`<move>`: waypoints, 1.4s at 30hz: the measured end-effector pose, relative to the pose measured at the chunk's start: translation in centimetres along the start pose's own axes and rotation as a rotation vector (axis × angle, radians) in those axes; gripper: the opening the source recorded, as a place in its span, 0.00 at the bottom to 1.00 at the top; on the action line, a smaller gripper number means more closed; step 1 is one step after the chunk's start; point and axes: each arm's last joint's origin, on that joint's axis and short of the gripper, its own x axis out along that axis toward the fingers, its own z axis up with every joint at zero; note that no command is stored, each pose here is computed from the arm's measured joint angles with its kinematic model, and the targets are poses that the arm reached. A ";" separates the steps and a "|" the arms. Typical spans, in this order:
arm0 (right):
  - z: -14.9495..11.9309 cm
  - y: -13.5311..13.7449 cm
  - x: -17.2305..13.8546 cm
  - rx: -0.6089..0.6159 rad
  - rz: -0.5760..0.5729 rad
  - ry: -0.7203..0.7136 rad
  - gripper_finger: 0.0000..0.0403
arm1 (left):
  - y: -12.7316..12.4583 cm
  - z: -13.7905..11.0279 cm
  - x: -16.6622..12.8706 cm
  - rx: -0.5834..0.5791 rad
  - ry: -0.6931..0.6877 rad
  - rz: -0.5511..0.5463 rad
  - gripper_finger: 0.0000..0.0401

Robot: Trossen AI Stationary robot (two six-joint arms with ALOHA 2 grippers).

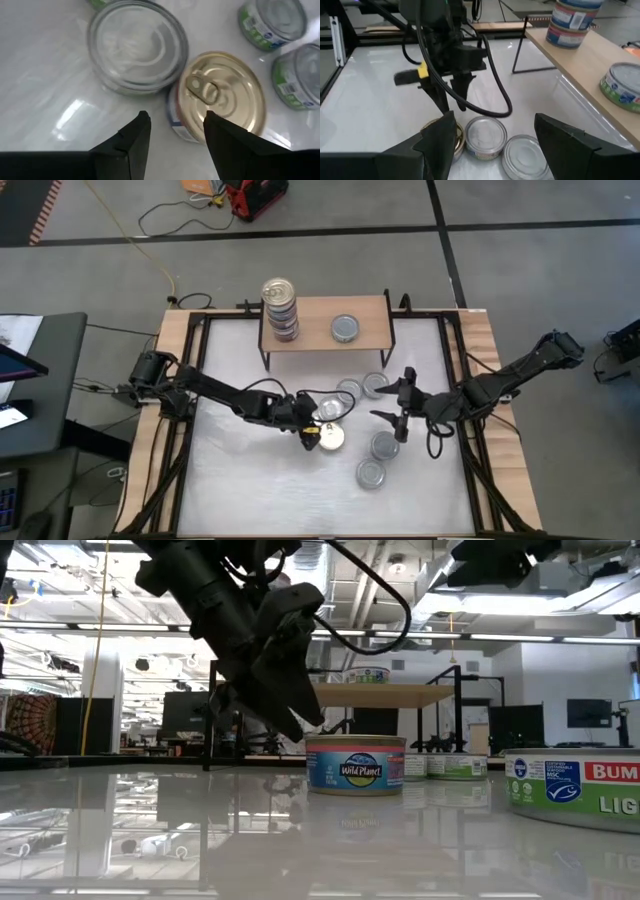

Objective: Stack canned seafood by type on shelf
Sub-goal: Stack the blue tuna can on top of the blue tuna can

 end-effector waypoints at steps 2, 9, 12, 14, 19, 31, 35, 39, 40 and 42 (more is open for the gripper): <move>0.1 0.2 -0.1 -0.009 0.010 -0.013 0.72 | -0.2 -0.1 -0.1 0.001 -0.016 0.017 0.43; 0.4 0.7 -0.4 -0.032 0.042 -0.046 0.72 | -1.0 0.4 -0.4 -0.021 -0.047 0.017 0.43; 0.5 0.9 -0.5 -0.037 0.051 -0.058 0.72 | -1.0 0.3 -0.4 -0.036 -0.044 0.017 0.43; 0.5 0.9 -0.6 -0.046 0.053 -0.058 0.72 | -1.1 0.2 -0.5 -0.032 -0.052 0.025 0.43; 0.5 0.9 -0.6 -0.047 0.053 -0.058 0.72 | -1.5 -0.2 -0.2 -0.031 -0.072 0.031 0.43; 0.5 1.0 -0.7 -0.042 0.061 -0.065 0.72 | -1.6 -0.4 0.3 -0.017 -0.087 0.036 0.43; 0.6 1.1 -0.7 -0.043 0.068 -0.071 0.72 | -1.3 -0.2 0.4 -0.031 -0.076 0.027 0.43; 0.6 1.1 -0.7 -0.046 0.067 -0.076 0.72 | -1.3 -0.2 0.4 -0.034 -0.073 0.028 0.43; 0.6 1.1 -0.7 -0.046 0.067 -0.076 0.72 | -1.3 -0.2 0.4 -0.034 -0.074 0.028 0.43; 0.6 1.1 -0.7 -0.046 0.067 -0.076 0.72 | -1.3 -0.2 0.4 -0.032 -0.075 0.029 0.43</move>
